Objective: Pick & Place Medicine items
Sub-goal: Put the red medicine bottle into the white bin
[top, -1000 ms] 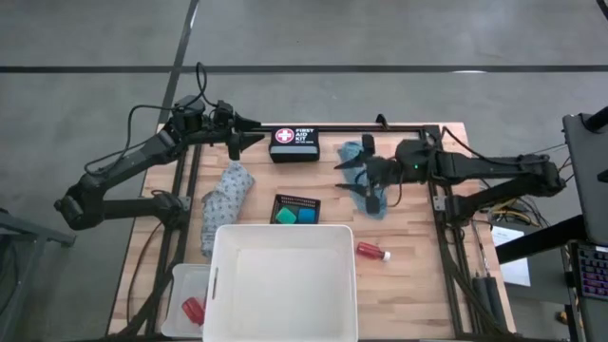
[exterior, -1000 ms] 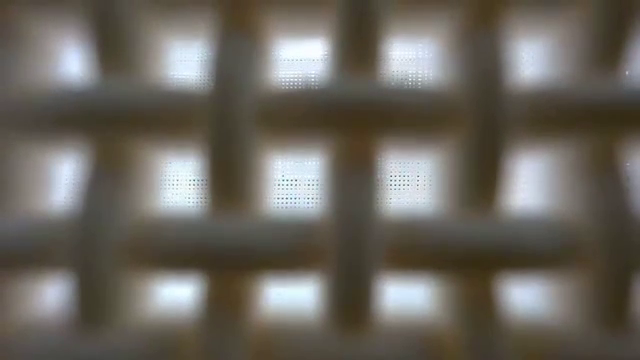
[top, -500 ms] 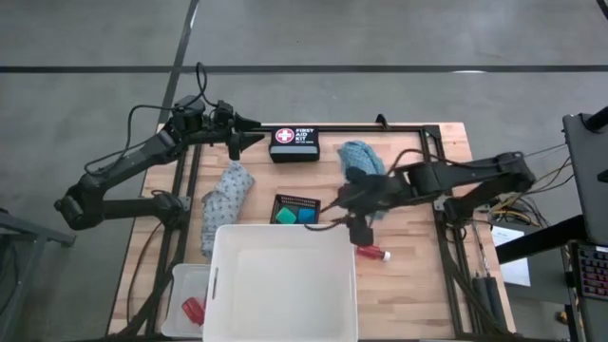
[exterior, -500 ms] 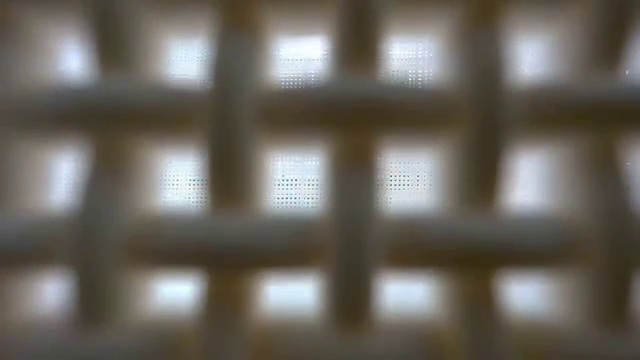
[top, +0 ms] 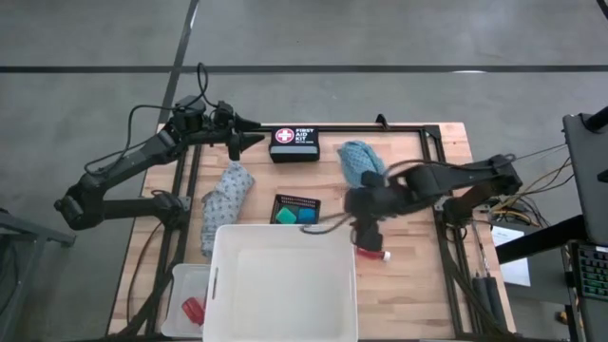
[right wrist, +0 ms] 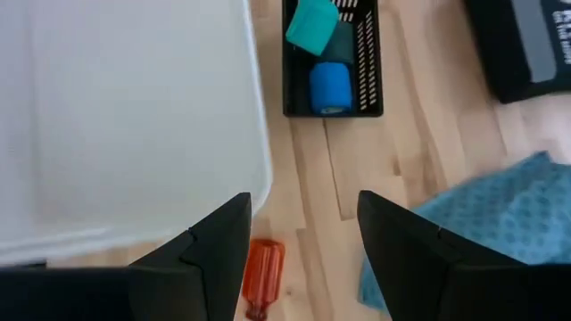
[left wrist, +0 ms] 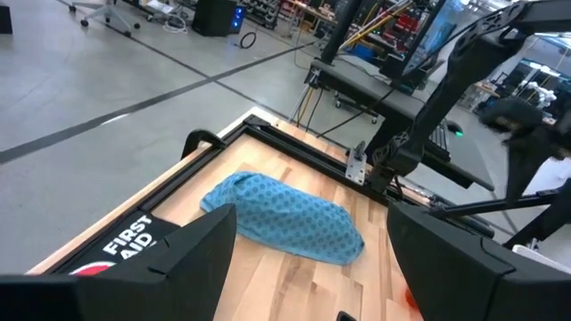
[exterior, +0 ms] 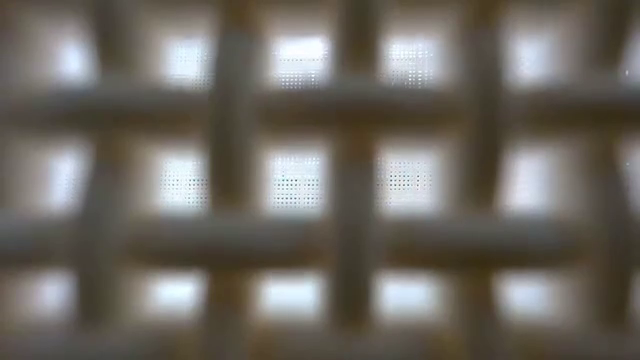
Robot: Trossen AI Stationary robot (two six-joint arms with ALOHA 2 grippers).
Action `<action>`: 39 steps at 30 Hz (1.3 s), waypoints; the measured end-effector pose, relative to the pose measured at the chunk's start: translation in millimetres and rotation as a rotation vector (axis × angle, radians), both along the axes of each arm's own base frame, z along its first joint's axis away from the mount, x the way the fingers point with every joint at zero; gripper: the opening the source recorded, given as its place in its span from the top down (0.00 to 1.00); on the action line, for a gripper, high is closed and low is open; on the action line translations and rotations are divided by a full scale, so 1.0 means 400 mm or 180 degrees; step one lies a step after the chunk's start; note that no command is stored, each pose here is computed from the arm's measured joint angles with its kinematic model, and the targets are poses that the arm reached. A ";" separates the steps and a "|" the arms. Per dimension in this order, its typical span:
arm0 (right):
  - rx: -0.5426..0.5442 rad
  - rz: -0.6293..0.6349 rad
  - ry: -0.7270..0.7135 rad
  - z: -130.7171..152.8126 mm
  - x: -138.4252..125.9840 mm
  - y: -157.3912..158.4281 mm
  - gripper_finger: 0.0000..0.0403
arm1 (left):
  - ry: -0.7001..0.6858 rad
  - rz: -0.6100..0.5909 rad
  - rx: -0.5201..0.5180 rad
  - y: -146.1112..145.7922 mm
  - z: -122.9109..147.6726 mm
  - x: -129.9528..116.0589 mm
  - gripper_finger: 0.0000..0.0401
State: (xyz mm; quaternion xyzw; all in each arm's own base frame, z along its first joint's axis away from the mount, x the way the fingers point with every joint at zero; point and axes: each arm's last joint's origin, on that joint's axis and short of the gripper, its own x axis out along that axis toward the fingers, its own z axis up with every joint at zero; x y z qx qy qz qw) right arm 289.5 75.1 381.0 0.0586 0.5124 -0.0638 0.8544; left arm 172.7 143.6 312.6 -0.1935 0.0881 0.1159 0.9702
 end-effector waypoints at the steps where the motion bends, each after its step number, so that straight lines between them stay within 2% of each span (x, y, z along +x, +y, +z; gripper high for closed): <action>1: -0.0028 -0.0019 -0.0024 0.007 -0.016 0.007 0.50 | 0.0013 -0.0001 -0.0013 0.000 -0.001 0.000 0.26; 5: -0.0122 -0.0272 -0.0018 0.008 -0.078 0.029 0.50 | 0.0033 0.0001 -0.0032 -0.001 -0.003 -0.001 0.26; 10: -0.0234 -0.0467 0.0080 -0.052 -0.128 0.045 0.50 | 0.0040 0.0002 -0.0038 -0.001 -0.004 -0.001 0.26; 12: -0.0182 -0.0521 0.0038 -0.073 -0.151 0.043 0.50 | 0.0045 0.0001 -0.0043 -0.001 -0.005 -0.001 0.26; 19: -0.0222 -0.0507 -0.0507 -0.174 -0.225 0.036 0.50 | 0.0056 0.0001 -0.0053 -0.001 -0.006 -0.001 0.26; 23: -0.0156 -0.0504 -0.0519 -0.275 -0.259 0.020 0.50 | 0.0065 0.0002 -0.0062 -0.001 -0.007 -0.001 0.26; 31: 0.0134 -0.0495 -0.0624 -0.443 -0.286 0.010 0.50 | 0.0083 0.0001 -0.0079 -0.001 -0.009 -0.002 0.26; 34: 0.0246 -0.0554 -0.0583 -0.471 -0.288 0.011 0.50 | 0.0085 0.0002 -0.0081 -0.001 -0.009 -0.002 0.26; 39: 0.0351 -0.0419 -0.0488 -0.483 -0.292 0.024 0.50 | 0.0085 0.0001 -0.0081 -0.001 -0.009 -0.002 0.26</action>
